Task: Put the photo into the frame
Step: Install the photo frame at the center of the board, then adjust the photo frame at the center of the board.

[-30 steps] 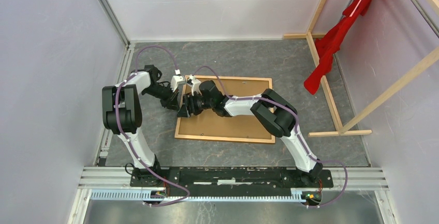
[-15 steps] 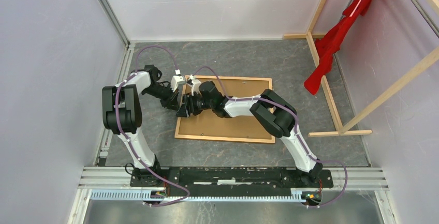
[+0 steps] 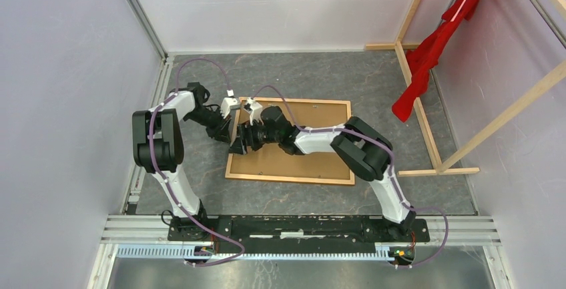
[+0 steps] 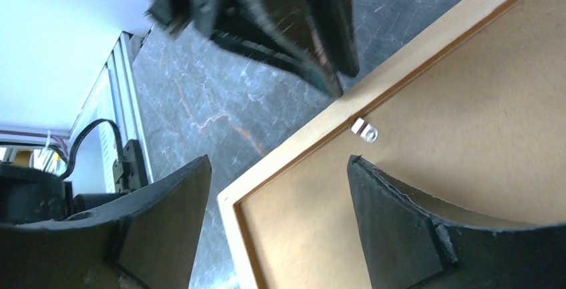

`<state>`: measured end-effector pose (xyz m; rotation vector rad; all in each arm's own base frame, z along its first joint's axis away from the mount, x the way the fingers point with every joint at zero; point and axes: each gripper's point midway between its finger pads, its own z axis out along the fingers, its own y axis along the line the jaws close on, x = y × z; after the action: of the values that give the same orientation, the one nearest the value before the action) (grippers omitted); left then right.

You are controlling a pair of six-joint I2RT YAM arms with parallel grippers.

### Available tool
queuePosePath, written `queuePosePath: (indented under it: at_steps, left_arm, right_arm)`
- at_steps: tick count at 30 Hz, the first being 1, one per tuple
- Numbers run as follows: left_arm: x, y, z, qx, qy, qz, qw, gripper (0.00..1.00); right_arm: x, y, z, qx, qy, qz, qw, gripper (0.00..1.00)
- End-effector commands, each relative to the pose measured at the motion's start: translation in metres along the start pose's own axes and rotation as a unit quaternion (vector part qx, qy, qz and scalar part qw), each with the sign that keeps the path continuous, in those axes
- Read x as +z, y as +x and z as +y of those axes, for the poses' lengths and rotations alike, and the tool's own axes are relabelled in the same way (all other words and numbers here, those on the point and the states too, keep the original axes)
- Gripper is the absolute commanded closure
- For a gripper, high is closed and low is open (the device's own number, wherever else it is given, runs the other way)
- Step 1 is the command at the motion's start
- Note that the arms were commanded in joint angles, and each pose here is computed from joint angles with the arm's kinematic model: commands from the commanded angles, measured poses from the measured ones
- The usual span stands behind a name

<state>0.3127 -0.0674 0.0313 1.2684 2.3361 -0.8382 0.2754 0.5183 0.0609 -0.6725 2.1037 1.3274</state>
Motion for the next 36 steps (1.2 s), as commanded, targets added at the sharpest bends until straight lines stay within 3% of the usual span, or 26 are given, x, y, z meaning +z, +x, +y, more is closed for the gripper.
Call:
queuePosePath:
  at_steps: [1, 6, 10, 15, 19, 22, 28, 36]
  left_arm:
    - [-0.021, 0.0, 0.014, 0.028, -0.032, 0.028, 0.999, 0.73]
    - [-0.032, 0.012, 0.015, 0.037, -0.044, 0.048, 0.997, 0.67]
    - [-0.025, 0.026, 0.004, 0.057, -0.048, 0.058, 0.996, 0.65]
    - [-0.011, 0.045, -0.013, 0.096, -0.052, 0.1, 0.989, 0.64]
    - [-0.01, 0.053, -0.023, 0.117, -0.057, 0.113, 0.985, 0.64]
    - [-0.004, 0.055, -0.032, 0.137, -0.052, 0.124, 0.981, 0.64]
    - [0.003, 0.06, -0.045, 0.158, -0.043, 0.144, 0.976, 0.64]
    - [0.007, 0.057, -0.06, 0.187, -0.028, 0.17, 0.967, 0.64]
  right_arm:
    - [-0.047, -0.048, 0.038, -0.057, -0.017, -0.064, 0.996, 0.16]
    - [-0.125, -0.056, 0.019, -0.031, 0.018, -0.11, 0.993, 0.12]
    - [-0.207, -0.04, -0.049, 0.026, 0.13, -0.139, 0.981, 0.06]
    - [-0.304, -0.026, -0.134, 0.079, 0.326, -0.149, 0.93, 0.02]
    - [-0.357, -0.02, -0.17, 0.112, 0.401, -0.178, 0.892, 0.02]
    - [-0.366, -0.015, -0.183, 0.124, 0.42, -0.18, 0.881, 0.02]
    - [-0.343, -0.003, -0.205, 0.151, 0.407, -0.144, 0.889, 0.02]
    - [-0.288, -0.042, -0.214, 0.137, 0.371, -0.116, 0.911, 0.03]
